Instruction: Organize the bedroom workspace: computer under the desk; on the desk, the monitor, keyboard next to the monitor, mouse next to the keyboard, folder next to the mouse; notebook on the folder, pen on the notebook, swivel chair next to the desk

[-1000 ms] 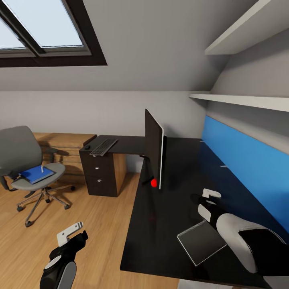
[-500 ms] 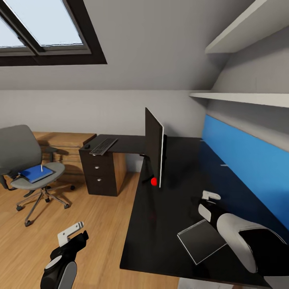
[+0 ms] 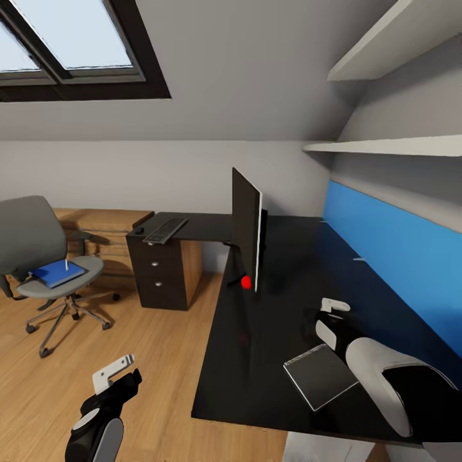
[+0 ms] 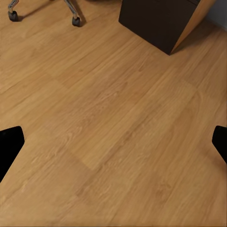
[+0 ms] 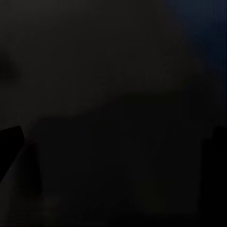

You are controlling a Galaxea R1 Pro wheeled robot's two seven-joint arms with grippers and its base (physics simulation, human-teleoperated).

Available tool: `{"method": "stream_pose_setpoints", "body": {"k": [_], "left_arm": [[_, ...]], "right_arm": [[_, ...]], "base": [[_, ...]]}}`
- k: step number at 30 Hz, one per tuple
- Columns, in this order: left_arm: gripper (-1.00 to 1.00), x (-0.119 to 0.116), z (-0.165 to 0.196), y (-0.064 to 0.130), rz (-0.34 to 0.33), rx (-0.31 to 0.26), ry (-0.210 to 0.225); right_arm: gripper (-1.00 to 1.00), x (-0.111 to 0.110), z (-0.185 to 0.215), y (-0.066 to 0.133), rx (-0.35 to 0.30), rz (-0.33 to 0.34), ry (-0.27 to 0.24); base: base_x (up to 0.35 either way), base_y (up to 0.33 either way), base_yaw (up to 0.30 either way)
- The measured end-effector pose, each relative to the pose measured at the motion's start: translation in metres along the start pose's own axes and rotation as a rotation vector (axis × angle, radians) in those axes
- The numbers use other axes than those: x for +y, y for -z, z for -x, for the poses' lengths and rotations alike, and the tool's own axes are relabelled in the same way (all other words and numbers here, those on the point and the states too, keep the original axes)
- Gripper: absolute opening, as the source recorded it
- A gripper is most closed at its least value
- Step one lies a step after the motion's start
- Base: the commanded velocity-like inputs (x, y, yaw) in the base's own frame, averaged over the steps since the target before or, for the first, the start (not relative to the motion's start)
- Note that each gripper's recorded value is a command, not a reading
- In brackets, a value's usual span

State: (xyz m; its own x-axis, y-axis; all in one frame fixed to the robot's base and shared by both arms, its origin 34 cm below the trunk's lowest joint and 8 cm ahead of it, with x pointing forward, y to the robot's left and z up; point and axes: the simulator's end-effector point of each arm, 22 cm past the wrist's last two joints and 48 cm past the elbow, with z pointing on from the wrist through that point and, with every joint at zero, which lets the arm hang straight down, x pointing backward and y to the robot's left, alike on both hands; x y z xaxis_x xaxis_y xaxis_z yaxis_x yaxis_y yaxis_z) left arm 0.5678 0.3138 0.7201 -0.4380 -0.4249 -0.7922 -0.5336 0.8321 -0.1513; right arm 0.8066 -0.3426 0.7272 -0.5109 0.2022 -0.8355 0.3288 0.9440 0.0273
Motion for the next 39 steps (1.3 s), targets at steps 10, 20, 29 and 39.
{"method": "stream_pose_setpoints", "body": {"k": [10,20,29,39], "left_arm": [[1.0,0.0007,-0.0068,-0.004,-0.003,0.001,0.0],[1.0,0.0011,-0.0066,-0.0042,-0.003,0.0,0.001],[1.0,0.0012,-0.0066,-0.004,-0.003,0.0,0.001],[1.0,0.0012,-0.0064,-0.0038,-0.003,0.0,0.001]], "right_arm": [[1.0,0.0038,0.0022,-0.0029,-0.016,0.01,-0.012],[1.0,0.0037,0.002,-0.003,-0.017,0.011,-0.01],[1.0,0.0034,0.0018,-0.0028,-0.018,0.01,-0.005],[1.0,0.0033,0.0019,-0.0026,-0.019,0.01,-0.001]], "base": [[-0.313,0.0,0.0],[-0.326,0.0,0.0],[-0.269,0.0,0.0],[-0.077,0.0,0.0]]}}
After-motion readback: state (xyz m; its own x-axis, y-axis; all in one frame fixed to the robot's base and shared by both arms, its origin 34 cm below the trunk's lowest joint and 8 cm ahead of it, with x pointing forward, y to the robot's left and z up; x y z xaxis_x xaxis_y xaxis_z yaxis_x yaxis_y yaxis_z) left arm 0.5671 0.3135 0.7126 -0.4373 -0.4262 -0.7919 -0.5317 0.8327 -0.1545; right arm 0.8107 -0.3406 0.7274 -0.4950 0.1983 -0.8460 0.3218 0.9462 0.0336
